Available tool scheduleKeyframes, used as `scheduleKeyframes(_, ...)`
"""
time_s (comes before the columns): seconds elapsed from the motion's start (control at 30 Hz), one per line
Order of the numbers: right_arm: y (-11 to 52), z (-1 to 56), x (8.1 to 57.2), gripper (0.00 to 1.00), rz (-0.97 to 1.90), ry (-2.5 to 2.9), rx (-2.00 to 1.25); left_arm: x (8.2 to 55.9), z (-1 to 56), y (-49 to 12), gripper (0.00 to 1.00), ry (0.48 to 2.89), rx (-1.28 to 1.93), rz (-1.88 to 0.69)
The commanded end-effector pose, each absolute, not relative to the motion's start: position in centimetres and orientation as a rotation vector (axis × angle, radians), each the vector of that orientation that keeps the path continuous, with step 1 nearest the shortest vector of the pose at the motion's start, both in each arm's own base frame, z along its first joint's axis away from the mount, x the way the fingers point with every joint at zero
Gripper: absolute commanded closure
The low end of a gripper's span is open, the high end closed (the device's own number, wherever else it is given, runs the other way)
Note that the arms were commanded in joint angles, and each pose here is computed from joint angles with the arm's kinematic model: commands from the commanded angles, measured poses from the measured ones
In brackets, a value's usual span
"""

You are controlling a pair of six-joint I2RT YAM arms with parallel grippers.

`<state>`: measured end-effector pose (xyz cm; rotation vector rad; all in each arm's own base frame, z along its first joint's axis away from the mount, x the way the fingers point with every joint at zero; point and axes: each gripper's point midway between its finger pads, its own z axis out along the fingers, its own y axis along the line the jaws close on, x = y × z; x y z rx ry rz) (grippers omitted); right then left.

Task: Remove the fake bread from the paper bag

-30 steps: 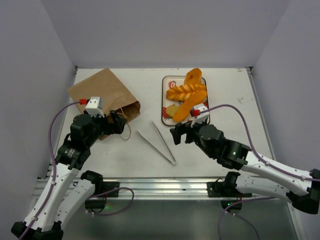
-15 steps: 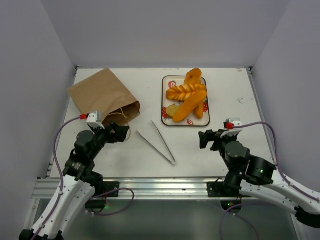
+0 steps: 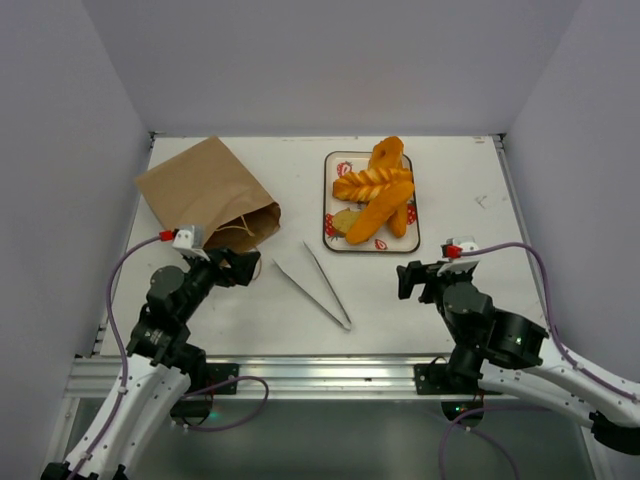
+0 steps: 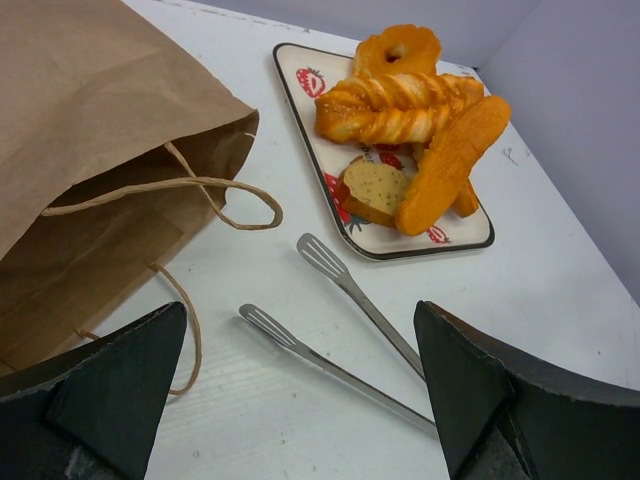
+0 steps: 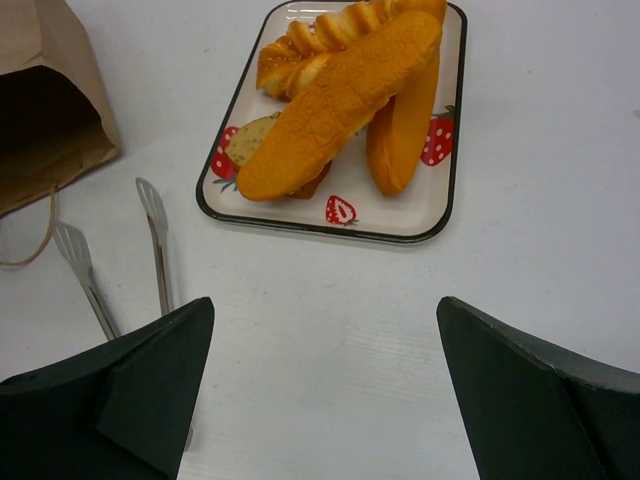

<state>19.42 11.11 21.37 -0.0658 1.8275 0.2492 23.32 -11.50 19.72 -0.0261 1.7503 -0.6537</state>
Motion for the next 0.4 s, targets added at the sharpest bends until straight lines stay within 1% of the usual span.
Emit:
scheduleKeyframes(0.0,10.23,22.17,19.68,0.01,0.241,1.797,0.008,23.65,21.18,-11.65,0.0,1.7,0.005,-0.654)
scheduleKeyframes(0.37,9.96,22.17,19.54,0.01,0.251,1.789,0.019,23.77,21.14,-11.63,0.0,1.71,0.002,-0.649)
